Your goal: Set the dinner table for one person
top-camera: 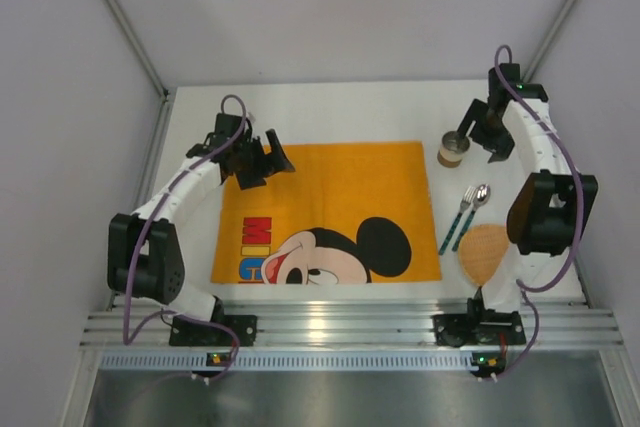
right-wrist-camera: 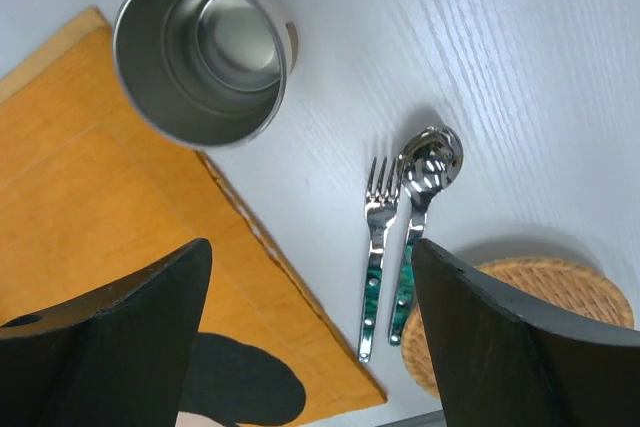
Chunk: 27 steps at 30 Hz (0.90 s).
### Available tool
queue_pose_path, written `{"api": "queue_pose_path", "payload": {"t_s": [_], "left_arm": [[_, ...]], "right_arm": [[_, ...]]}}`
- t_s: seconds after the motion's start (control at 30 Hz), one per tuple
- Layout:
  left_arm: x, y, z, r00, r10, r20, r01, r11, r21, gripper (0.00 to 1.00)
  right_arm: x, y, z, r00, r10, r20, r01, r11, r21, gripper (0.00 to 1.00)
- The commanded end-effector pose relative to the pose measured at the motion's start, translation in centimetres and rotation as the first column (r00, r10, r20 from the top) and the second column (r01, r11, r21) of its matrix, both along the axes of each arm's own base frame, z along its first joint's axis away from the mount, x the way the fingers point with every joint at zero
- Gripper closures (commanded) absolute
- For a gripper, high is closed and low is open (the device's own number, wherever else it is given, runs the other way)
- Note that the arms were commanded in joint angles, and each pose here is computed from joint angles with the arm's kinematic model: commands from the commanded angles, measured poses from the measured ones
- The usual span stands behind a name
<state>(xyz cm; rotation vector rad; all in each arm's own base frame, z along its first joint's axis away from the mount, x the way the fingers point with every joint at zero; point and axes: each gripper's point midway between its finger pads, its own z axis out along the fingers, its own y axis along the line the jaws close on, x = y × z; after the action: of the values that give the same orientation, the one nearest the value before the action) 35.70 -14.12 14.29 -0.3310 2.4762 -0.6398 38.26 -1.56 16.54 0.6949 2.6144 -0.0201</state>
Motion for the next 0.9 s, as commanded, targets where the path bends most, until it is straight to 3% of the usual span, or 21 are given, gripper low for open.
{"api": "queue_pose_path", "payload": {"t_s": [0.0,0.3,0.4,0.43,0.57,0.73,0.87], "left_arm": [[0.8,-2.3,0.5,0.997,-0.077,0.009,0.077,0.990,-0.120,0.02],[1.3,-0.8,0.8,0.996,-0.082,0.017,0.082,0.997,-0.008,0.02],[1.0,-0.3,0.7,0.997,-0.071,0.024,0.070,0.997,0.016,0.02],[1.0,-0.2,0.7,0.997,-0.072,0.028,0.071,0.997,0.026,0.02],[1.2,0.2,1.1,0.996,-0.083,0.040,0.080,0.995,0.058,0.02],[1.5,0.2,1.5,0.994,-0.098,0.049,0.094,0.993,0.068,0.02],[1.7,0.4,2.2,0.993,-0.099,0.070,0.093,0.993,0.078,0.02]], "right_arm": [[3.1,-0.8,-0.3,0.999,-0.032,0.010,0.032,0.999,0.011,0.19],[6.7,-1.4,-6.5,0.994,-0.070,-0.080,0.072,0.997,0.021,0.28],[7.2,-1.3,-8.3,0.992,-0.076,-0.102,0.079,0.997,0.026,0.46],[7.3,-1.3,-8.6,0.992,-0.074,-0.102,0.078,0.997,0.029,0.65],[7.9,-1.4,-8.9,0.993,-0.067,-0.098,0.069,0.997,0.020,0.99],[8.8,0.4,-5.1,1.000,-0.024,-0.009,0.024,1.000,0.018,1.00],[7.5,6.0,-1.5,0.993,0.109,0.049,-0.107,0.994,-0.033,1.00]]}}
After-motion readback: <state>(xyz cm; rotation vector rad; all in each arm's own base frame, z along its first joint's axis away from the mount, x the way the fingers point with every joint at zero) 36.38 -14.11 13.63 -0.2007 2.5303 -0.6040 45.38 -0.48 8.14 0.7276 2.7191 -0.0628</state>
